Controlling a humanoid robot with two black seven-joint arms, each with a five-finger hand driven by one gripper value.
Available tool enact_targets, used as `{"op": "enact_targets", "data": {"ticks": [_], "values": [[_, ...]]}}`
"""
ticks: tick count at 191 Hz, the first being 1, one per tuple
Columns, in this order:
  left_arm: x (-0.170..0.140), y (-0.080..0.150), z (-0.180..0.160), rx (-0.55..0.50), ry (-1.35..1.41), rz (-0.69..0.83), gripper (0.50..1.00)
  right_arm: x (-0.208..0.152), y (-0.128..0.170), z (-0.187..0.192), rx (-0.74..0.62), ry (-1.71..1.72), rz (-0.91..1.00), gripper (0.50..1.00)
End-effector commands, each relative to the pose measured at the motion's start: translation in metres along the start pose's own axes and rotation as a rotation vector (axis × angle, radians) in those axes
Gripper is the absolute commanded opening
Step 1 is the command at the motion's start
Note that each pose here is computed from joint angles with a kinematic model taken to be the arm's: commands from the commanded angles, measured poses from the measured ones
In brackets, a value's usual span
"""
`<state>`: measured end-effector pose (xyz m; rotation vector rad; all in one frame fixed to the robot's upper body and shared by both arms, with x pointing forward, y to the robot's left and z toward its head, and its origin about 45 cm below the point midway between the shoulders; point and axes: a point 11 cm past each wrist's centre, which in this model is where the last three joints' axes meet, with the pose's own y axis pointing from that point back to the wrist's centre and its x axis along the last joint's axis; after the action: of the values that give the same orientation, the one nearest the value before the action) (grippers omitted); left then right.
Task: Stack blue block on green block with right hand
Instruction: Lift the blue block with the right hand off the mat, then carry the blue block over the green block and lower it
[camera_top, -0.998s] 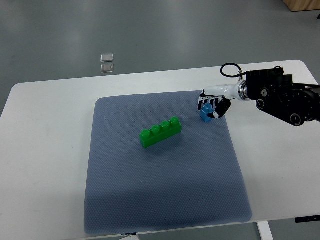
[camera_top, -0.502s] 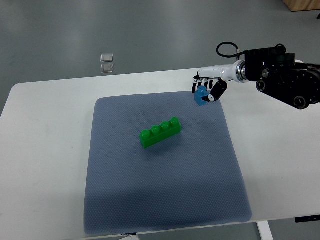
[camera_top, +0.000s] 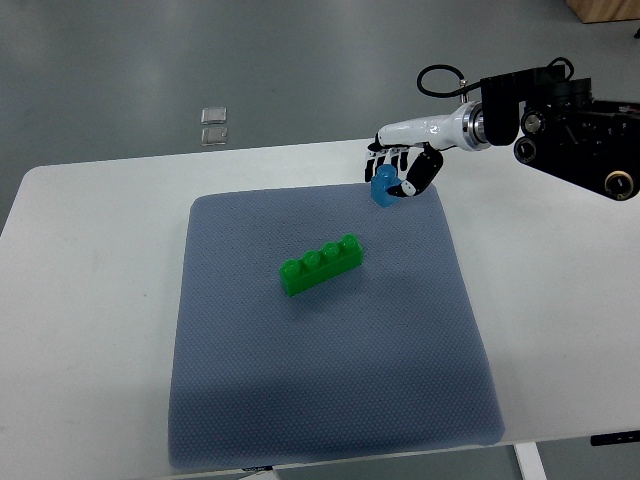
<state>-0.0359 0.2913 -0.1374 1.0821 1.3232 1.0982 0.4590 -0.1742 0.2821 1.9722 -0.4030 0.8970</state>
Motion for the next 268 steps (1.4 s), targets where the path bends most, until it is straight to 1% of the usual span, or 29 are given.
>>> {"op": "enact_targets", "data": {"ticks": [1,3,9,71,130,268], "values": [[0.0,0.0,-0.001,0.001,0.0,0.001,1.0,0.0,-0.002,-0.007,0.015,-0.02,0.006,0.588],[0.0,0.0,0.0,-0.001,0.001,-0.001,1.0,-0.004,-0.005,-0.014,0.029,-0.022,0.006,0.588],[0.0,0.0,0.0,-0.001,0.001,-0.001,1.0,-0.005,-0.006,-0.018,0.04,-0.02,0.01,0.588],[0.0,0.0,0.0,-0.001,0.001,0.001,1.0,-0.009,-0.019,-0.038,0.058,-0.033,0.053,0.588],[0.003,0.001,-0.001,0.001,0.002,0.01,1.0,-0.031,-0.026,-0.042,0.061,-0.051,0.018,0.59],[0.004,0.001,-0.001,0.001,0.002,0.013,1.0,-0.042,-0.025,-0.055,0.074,-0.119,-0.018,0.594]]}}
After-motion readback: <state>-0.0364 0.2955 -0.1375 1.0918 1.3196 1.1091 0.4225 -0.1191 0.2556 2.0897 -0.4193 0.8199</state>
